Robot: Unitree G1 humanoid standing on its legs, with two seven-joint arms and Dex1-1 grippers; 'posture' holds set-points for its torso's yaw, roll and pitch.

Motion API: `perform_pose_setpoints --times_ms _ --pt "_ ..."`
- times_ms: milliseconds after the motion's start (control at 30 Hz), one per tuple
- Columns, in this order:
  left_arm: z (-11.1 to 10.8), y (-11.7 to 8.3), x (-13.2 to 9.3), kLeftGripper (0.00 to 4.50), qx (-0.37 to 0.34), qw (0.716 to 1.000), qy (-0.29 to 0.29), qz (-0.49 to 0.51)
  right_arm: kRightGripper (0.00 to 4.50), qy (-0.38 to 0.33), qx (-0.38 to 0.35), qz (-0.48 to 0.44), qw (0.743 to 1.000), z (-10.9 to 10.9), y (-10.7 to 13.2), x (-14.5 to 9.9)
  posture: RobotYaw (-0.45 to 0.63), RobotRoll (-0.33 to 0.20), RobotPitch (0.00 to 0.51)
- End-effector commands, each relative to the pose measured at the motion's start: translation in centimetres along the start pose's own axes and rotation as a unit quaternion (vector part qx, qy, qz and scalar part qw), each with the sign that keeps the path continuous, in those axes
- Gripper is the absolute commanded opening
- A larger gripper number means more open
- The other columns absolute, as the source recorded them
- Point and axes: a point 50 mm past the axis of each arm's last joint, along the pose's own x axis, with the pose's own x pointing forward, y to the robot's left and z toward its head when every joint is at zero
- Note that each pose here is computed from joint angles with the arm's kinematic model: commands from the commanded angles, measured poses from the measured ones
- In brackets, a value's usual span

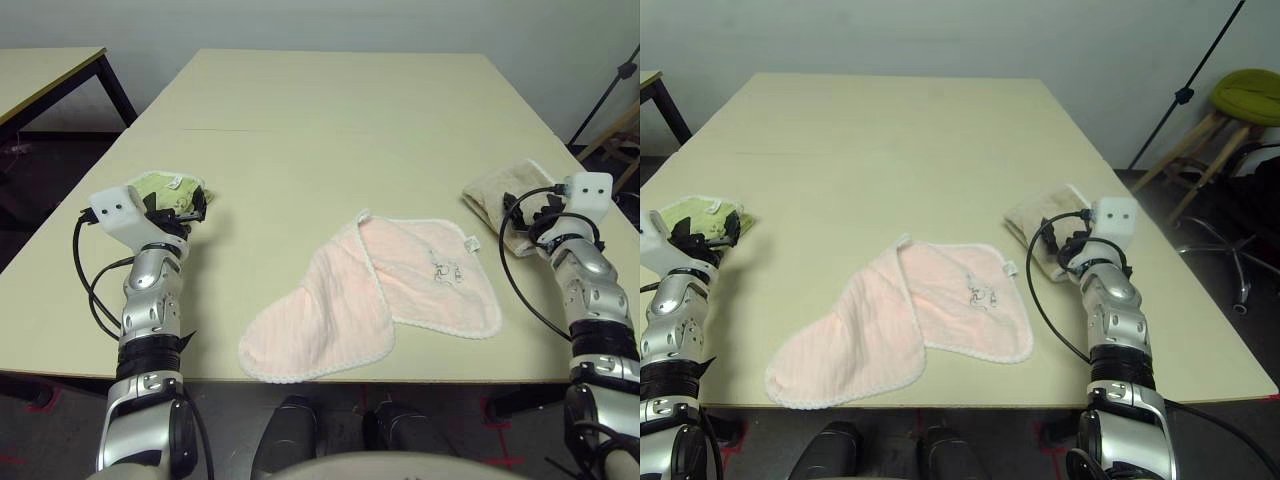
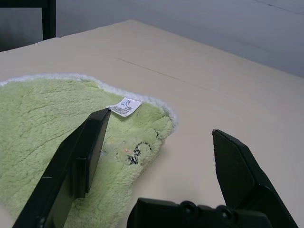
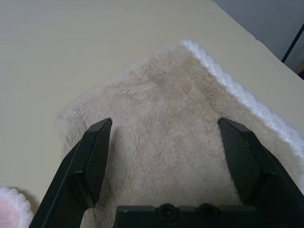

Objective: Fold the towel and set it aside.

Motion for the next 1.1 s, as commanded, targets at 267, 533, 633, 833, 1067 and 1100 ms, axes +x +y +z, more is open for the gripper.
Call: perform_pose_setpoints --times_ms 267,533,633,833,1067,1100 --pt "1.3 0.2 0.1 4.50 0.017 0.999 -0.025 -0.024 4.48 -0.020 0.000 0.024 1.000 2.0 0.7 0.3 0.09 0.000 0.077" --pt "3.8 -0.8 0.6 4.50 0.002 0.987 -0.045 -0.153 4.48 -0.012 -0.016 0.140 0.990 5.2 3.8 0.1 0.08 0.000 0.071" --pt "5.2 -1.3 0.8 4.50 -0.008 0.976 -0.048 -0.214 4.48 0.017 -0.022 0.153 0.988 5.9 4.3 0.0 0.08 0.000 0.069" --pt "6.7 -3.7 0.0 4.50 -0.007 0.921 -0.008 -0.390 4.48 0.115 -0.023 0.208 0.971 6.5 5.7 -0.3 0.07 0.000 0.079" --pt "7.0 -6.4 -1.8 4.50 -0.005 0.824 0.070 -0.563 4.48 0.202 -0.022 0.241 0.949 6.4 6.4 -0.2 0.09 0.000 0.081" --pt "7.1 -6.8 -2.0 4.50 -0.004 0.808 0.079 -0.584 4.48 0.217 -0.018 0.247 0.944 6.4 6.6 -0.2 0.09 0.000 0.081"
